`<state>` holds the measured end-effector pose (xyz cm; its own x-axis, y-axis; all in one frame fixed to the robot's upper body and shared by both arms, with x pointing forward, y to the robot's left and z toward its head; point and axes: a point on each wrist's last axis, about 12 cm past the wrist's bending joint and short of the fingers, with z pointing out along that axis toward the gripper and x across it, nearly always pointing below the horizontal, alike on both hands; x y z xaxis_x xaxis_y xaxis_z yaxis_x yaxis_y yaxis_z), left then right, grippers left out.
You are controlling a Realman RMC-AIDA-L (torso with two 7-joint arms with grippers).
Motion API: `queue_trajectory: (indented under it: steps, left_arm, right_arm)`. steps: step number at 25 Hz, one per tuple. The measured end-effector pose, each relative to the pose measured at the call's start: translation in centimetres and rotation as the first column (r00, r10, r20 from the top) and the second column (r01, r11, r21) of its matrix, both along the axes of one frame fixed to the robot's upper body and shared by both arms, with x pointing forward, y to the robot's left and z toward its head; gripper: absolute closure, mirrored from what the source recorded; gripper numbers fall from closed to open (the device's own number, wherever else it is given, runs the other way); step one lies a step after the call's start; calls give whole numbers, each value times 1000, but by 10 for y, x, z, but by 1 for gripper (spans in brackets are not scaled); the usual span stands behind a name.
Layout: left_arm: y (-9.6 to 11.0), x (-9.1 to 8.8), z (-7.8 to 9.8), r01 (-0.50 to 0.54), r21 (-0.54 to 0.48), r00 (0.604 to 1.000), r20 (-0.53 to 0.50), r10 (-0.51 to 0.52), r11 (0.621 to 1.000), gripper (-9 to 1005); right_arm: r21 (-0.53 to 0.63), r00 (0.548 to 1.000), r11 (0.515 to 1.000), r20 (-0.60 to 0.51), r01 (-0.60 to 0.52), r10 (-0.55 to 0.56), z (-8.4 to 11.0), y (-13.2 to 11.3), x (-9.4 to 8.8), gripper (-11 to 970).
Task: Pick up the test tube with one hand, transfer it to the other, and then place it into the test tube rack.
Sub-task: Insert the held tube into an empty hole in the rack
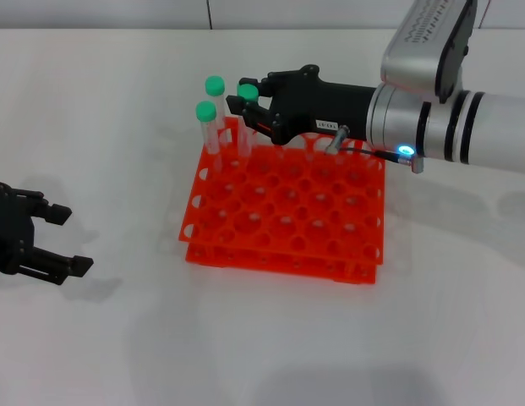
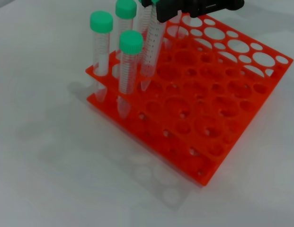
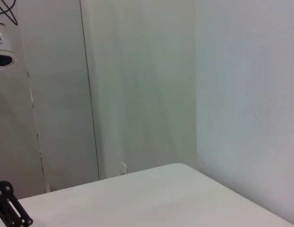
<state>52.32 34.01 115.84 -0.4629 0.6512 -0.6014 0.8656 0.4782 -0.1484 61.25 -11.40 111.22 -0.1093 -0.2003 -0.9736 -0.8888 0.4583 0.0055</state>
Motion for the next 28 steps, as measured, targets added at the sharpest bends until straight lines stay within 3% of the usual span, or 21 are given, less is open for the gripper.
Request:
queue_trajectory:
  steps: [23, 28]
  left_arm:
    - [0, 1, -2, -1, -1, 1000, 2, 1, 1000, 113]
    - [0, 1, -2, -2, -1, 1000, 2, 2, 1000, 113]
  right_arm:
    - [0, 1000, 1000, 16, -5, 5, 4, 2, 2, 634]
    - [7, 1000, 1000, 19, -4, 4, 4, 1, 1, 446]
